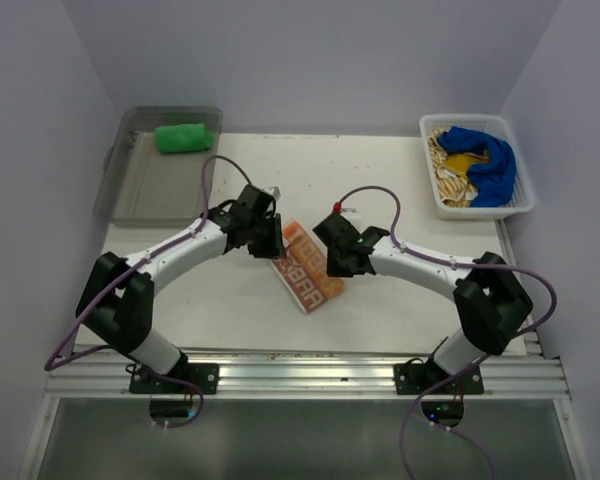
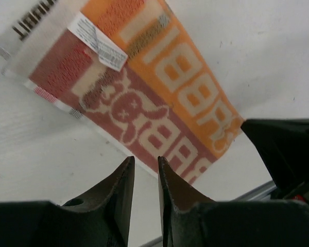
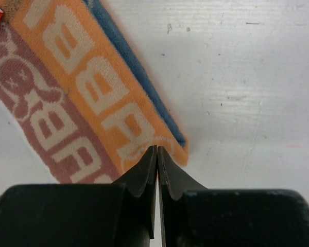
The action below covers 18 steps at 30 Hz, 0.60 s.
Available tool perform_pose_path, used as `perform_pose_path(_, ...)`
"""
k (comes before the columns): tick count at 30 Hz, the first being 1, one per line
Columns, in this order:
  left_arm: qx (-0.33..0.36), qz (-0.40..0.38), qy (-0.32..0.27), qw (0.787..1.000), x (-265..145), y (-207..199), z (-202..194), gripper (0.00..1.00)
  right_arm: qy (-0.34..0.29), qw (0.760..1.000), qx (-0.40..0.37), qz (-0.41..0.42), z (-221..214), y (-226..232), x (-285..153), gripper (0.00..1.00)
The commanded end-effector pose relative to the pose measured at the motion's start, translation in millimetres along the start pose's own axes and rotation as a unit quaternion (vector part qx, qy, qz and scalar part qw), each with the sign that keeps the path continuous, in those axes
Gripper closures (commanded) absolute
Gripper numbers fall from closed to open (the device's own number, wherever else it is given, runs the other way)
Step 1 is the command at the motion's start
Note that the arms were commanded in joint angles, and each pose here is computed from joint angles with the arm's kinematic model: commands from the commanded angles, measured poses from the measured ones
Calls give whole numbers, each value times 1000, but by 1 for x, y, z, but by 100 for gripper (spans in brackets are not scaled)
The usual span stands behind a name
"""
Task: Roll the towels
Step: Fold the towel
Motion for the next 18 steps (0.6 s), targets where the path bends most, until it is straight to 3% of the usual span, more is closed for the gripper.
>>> perform_pose_path(1,-17,-69,25,997,3,-16,-19,72,-17,999,-9,30,19,10,7,94)
perform_pose_path(8,-14,-82,73,994,27,-17,-47,73,2,999,-3,34,17,14,25,95)
perform_pose_path(18,-3,-9,93,996,58,10,-60,74,40,999,-1,19,-15,3,41,96)
Point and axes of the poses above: each gripper's point midway between its finger pads, its own x axis out along the fingers, its own y axis along the line the jaws close on, z = x × y, the point moved 9 cm from there along -x, back along the fingers, and after that the axes turned 14 degrees about -x, right-handed, at the moved point
